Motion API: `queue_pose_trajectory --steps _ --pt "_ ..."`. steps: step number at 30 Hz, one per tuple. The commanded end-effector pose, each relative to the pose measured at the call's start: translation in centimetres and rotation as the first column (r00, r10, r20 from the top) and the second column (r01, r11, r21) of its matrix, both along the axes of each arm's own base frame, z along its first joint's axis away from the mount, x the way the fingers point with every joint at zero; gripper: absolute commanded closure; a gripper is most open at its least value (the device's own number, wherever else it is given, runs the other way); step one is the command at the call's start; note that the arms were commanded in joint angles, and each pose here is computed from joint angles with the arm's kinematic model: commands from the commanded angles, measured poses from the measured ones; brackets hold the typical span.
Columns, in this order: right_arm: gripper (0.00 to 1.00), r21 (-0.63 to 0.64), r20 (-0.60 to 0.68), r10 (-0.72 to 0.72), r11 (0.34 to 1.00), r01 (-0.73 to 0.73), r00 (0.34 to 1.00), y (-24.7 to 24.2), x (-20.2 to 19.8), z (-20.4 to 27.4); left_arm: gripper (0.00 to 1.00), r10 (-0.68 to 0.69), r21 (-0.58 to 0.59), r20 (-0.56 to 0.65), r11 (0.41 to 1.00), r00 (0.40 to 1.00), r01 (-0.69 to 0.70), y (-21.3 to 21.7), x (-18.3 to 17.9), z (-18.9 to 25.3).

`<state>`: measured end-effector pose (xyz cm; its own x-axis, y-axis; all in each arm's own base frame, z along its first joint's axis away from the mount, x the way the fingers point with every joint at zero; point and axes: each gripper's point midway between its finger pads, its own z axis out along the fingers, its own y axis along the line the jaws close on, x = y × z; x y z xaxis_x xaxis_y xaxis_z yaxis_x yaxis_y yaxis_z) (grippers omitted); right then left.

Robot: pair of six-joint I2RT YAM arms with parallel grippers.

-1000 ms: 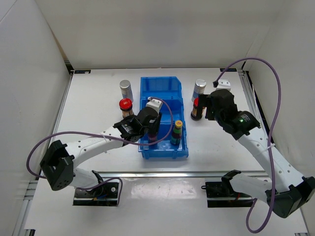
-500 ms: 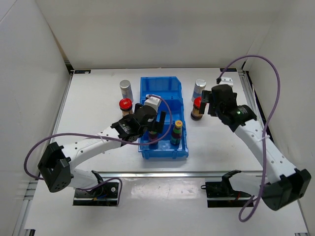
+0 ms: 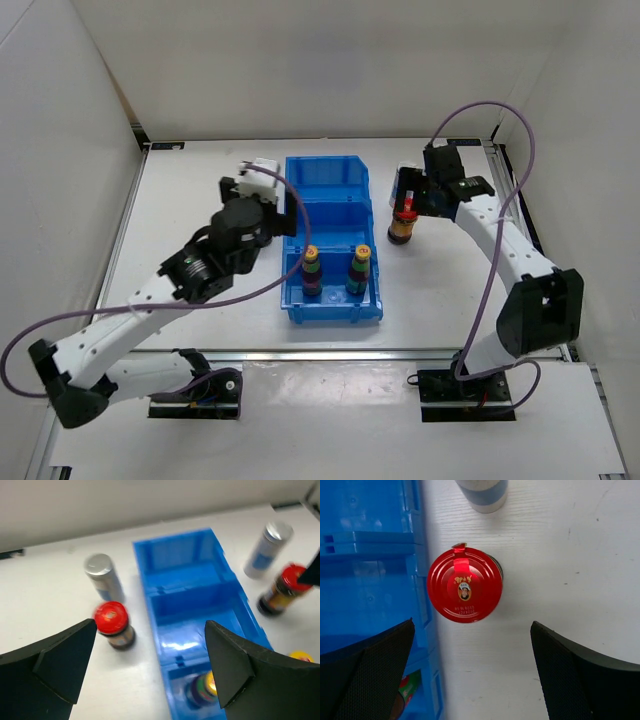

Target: Organize the condiment bottles

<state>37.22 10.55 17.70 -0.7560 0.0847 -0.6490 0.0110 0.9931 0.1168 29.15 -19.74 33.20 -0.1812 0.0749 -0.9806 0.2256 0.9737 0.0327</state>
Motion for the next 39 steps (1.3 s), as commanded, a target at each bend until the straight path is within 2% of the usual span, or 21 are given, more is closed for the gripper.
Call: queue_pose_trajectory --steps 1,8,14,18,21,22,23,24,28,31,34,39 --pt "0.0 0.057 0.066 0.046 0.997 -0.05 0.997 1.8 2.4 1.7 0.0 0.143 0.05 0.045 0.988 0.989 -0.145 5.2 0.1 0.6" --pt "0.0 0.029 -0.042 0.046 0.999 -0.045 0.998 2.0 3.2 -3.3 0.0 0.275 0.107 -0.002 0.956 0.961 -0.274 10.6 0.3 -3.4" --pt "0.01 0.013 -0.073 0.048 0.999 -0.047 0.996 2.3 3.6 -5.3 0.0 0.365 0.167 -0.052 0.921 0.93 -0.352 13.7 0.3 -7.2" --pt "0.17 -0.008 -0.071 0.067 0.998 -0.068 0.995 2.7 4.3 -5.5 0.0 0.392 0.187 -0.061 0.908 0.918 -0.375 14.8 -0.1 -8.1" --pt "0.24 -0.032 -0.066 0.06 0.998 -0.062 0.996 2.4 4.7 -5.5 0.0 0.394 0.178 -0.062 0.908 0.917 -0.378 14.7 -0.1 -8.1" --pt "0.35 -0.032 -0.065 0.06 0.998 -0.062 0.996 2.4 4.7 -5.5 0.0 0.403 0.181 -0.059 0.904 0.913 -0.387 14.9 -0.2 -8.1" --pt "0.41 -0.038 -0.065 0.067 0.997 -0.069 0.996 2.3 4.7 -5.2 0.0 0.404 0.197 -0.07 0.902 0.912 -0.384 14.9 -0.1 -8.8" --pt "0.53 -0.041 -0.05 0.061 0.997 -0.063 0.997 2.2 4.8 -4.4 0.0 0.406 0.189 -0.071 0.903 0.911 -0.387 14.8 -0.1 -8.8" --pt "0.75 -0.064 0.034 0.046 0.997 -0.044 0.998 1.7 4.9 -0.6 0.0 0.414 0.206 -0.078 0.897 0.907 -0.392 14.9 0.1 -9.2" --pt "0.85 -0.073 0.115 0.06 0.996 -0.052 0.992 1.7 4.9 3.8 0.0 0.431 0.194 -0.068 0.89 0.9 -0.412 15.1 0.1 -9.0" --pt "0.92 -0.087 0.192 0.116 0.991 -0.101 0.974 3.6 4.8 7.4 0.0 0.44 0.196 -0.064 0.885 0.896 -0.421 15.2 0.1 -9.1" --pt "0.97 -0.062 0.28 0.202 0.979 -0.193 0.939 6.9 4.2 12.5 0.0 0.419 0.198 -0.078 0.896 0.905 -0.398 14.7 0.3 -9.5"
